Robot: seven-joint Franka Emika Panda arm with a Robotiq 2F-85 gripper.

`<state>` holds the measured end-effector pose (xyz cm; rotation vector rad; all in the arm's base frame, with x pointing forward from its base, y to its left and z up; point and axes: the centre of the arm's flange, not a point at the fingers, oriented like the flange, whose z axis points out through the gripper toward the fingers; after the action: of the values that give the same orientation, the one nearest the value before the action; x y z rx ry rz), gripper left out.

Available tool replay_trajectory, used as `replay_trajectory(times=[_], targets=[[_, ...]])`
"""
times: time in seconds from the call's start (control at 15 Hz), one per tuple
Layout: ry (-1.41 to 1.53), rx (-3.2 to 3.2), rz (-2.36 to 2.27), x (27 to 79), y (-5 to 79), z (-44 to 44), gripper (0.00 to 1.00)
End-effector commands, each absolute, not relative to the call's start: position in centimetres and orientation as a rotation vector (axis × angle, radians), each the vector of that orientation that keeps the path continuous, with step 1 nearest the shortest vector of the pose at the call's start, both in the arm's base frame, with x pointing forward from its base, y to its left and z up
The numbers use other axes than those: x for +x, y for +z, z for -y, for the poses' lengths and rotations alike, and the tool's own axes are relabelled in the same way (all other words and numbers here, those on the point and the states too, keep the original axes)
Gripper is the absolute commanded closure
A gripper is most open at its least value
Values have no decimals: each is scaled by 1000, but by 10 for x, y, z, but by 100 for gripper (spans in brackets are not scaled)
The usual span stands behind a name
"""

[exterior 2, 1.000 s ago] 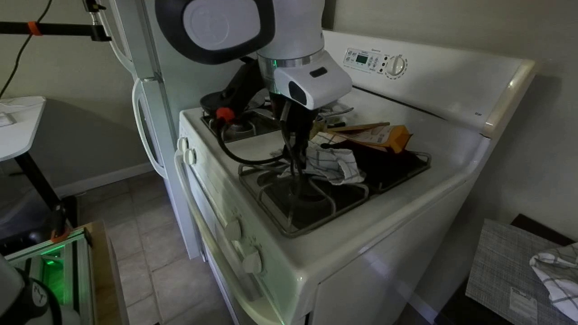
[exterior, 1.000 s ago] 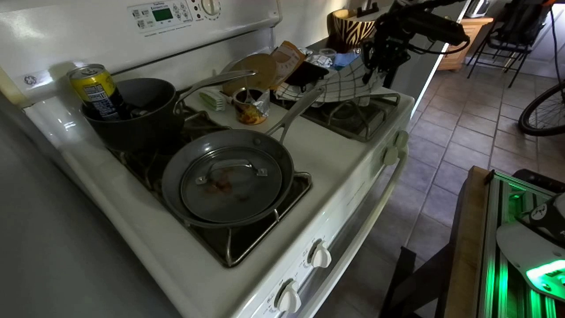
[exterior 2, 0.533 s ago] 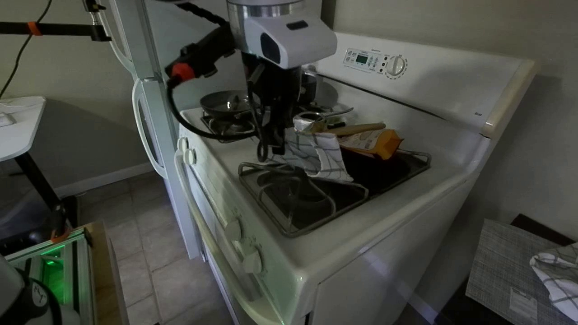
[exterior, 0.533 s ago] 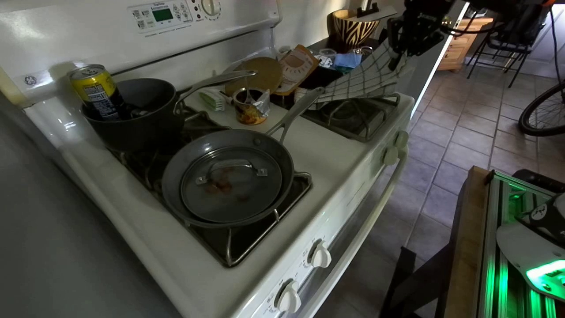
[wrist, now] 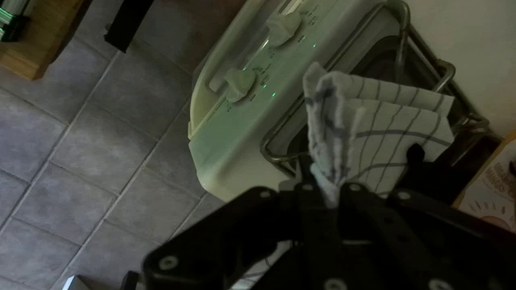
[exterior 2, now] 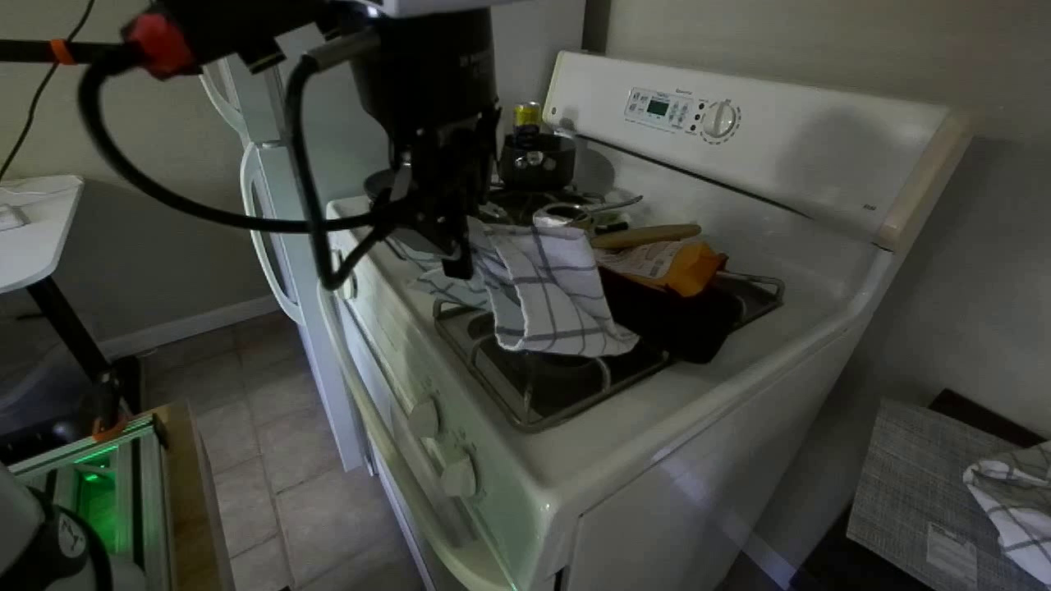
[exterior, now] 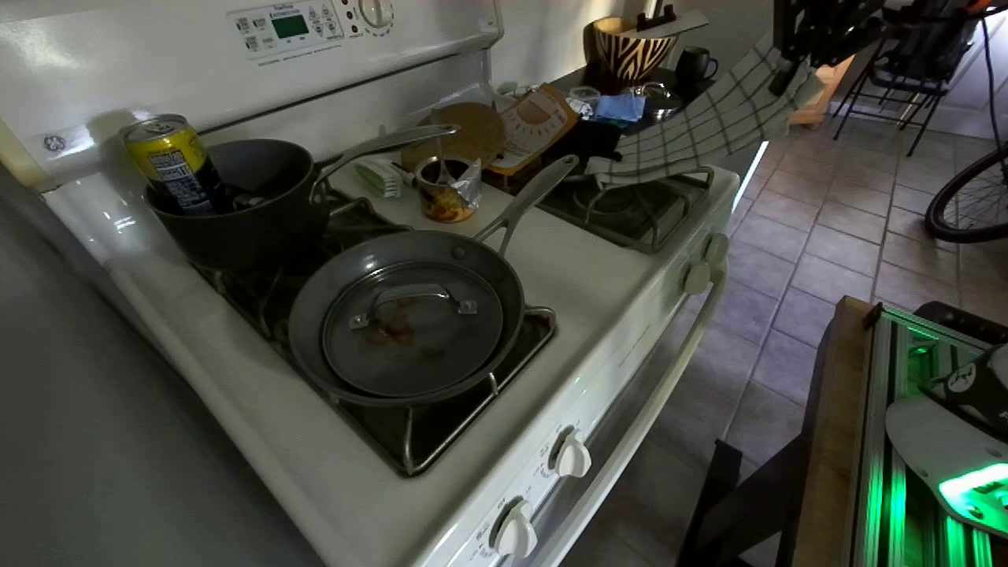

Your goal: Fold the towel, then put the towel on the pan

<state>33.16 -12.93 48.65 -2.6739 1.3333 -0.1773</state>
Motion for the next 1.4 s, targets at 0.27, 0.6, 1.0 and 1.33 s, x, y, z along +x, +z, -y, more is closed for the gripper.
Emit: replay_trajectory(times=[0.27,0.6,1.0,1.33], targets=[[-325,-2539,-1296,345,540,108,98],[-531,-2492,-1172,379,647,85,98],[-697,-2440,-1026,397,733,82,98],[-690,-2431,-1054,397,710,84,98]])
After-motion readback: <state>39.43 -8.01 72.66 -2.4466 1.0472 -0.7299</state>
